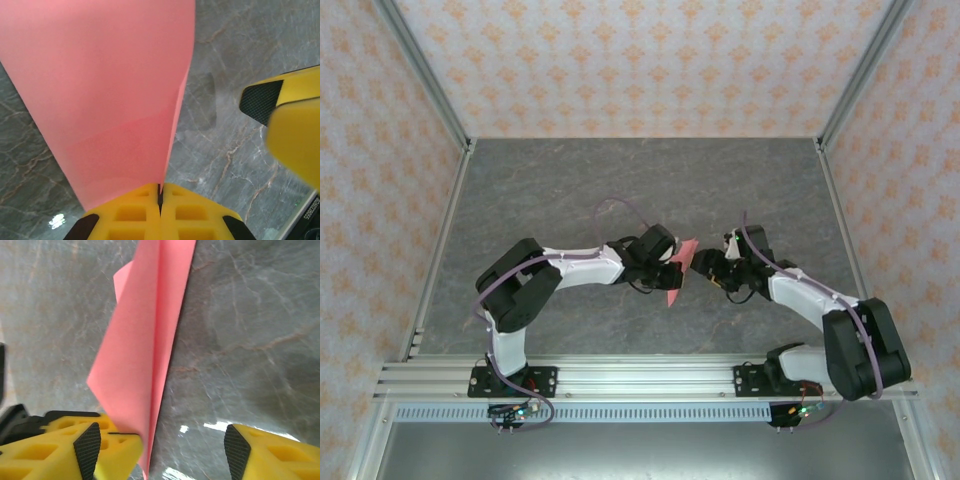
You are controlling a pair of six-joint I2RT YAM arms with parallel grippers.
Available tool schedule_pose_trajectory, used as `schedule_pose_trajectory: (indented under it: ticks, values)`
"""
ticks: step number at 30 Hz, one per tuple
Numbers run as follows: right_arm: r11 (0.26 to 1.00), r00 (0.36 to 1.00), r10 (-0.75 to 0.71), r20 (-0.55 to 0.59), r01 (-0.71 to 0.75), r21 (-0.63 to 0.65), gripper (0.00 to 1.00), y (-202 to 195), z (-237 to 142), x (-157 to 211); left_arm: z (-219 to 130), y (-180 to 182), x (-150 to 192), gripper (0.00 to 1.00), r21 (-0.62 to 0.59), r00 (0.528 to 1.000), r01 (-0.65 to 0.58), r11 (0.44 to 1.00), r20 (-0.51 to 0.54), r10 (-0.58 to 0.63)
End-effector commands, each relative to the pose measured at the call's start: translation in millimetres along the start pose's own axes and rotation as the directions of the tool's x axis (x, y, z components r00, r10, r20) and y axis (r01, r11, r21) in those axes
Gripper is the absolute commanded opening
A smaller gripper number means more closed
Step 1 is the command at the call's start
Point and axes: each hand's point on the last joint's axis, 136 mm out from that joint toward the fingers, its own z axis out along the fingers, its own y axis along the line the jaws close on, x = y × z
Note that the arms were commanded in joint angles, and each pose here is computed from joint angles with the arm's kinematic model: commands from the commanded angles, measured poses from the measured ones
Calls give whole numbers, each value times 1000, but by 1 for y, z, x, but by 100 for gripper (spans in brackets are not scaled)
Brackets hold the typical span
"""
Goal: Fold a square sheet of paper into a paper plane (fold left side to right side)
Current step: Fold the wing for the fifth time at the center of the table.
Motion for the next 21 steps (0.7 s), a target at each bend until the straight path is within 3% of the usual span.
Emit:
schedule_pose_trajectory:
  ticks: [1, 11, 21]
  values:
    - [995, 1000, -6, 25, 9, -102, 66, 20, 4, -10, -9, -15, -10, 0, 119, 997, 62, 991, 40, -67]
    - [988, 1000, 0, -25, -4, -152, 52, 30, 25, -6, -24, -17, -17, 0, 220, 987, 129, 967, 71, -147]
    - [984, 1000, 18, -10, -19, -179, 48, 38, 39, -17, -26, -6, -16, 0, 242, 975, 182, 953, 79, -206]
